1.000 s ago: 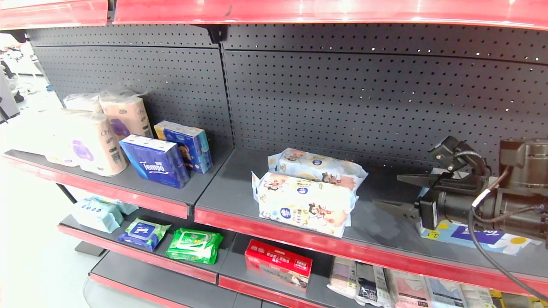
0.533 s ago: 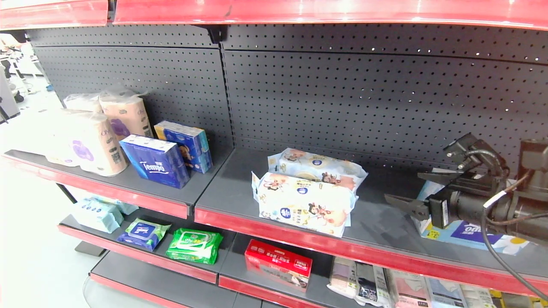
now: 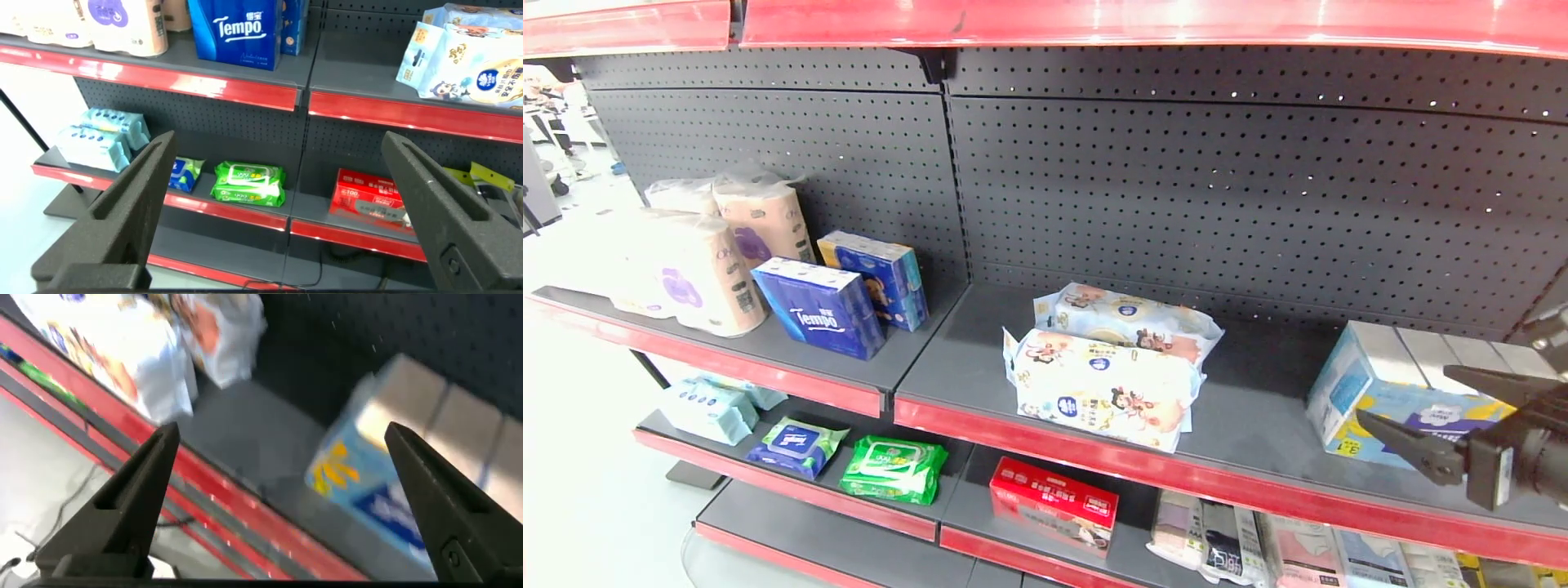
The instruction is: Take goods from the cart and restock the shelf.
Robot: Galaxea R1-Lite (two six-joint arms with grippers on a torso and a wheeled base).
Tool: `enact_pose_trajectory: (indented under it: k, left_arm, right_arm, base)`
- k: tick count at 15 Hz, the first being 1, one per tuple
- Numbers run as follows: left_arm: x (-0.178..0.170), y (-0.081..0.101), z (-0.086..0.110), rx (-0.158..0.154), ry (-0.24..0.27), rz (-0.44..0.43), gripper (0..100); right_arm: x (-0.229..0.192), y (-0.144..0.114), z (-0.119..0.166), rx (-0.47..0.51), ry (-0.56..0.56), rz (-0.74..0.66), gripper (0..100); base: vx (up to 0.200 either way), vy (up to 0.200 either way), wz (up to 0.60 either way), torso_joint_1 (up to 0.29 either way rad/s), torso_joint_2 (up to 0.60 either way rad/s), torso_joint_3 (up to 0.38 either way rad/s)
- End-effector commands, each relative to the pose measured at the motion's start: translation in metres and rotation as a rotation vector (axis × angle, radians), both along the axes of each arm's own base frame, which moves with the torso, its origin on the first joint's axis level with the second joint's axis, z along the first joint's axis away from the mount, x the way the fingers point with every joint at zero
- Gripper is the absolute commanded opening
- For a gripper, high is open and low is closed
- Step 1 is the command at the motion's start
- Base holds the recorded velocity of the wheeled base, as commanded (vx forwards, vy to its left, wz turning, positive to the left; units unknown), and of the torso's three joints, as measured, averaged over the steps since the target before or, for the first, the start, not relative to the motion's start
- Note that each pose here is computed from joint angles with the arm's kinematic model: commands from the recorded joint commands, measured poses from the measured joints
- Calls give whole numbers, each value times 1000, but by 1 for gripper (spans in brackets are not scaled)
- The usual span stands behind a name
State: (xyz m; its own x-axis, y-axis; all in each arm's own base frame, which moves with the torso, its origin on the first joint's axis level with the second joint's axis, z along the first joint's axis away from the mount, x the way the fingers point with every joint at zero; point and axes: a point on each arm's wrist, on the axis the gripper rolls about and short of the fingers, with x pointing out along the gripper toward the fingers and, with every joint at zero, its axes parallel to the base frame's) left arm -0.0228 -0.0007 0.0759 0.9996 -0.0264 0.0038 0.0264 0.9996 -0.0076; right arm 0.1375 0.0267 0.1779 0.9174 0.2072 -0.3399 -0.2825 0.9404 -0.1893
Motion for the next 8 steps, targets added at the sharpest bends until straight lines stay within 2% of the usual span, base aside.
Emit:
enact_pose_trajectory:
  k: [1, 8]
  left_arm:
    - [0, 0, 0, 0, -1, 0, 100]
    - [0, 0, 0, -2, -1, 0, 100]
  right_arm:
    - [-16, -6, 9, 7, -72, -34, 100]
    - [-10, -12, 7, -13, -62, -85, 100]
  base:
    - [0, 0, 0, 0, 0, 0]
    - [0, 0, 0, 0, 0, 0]
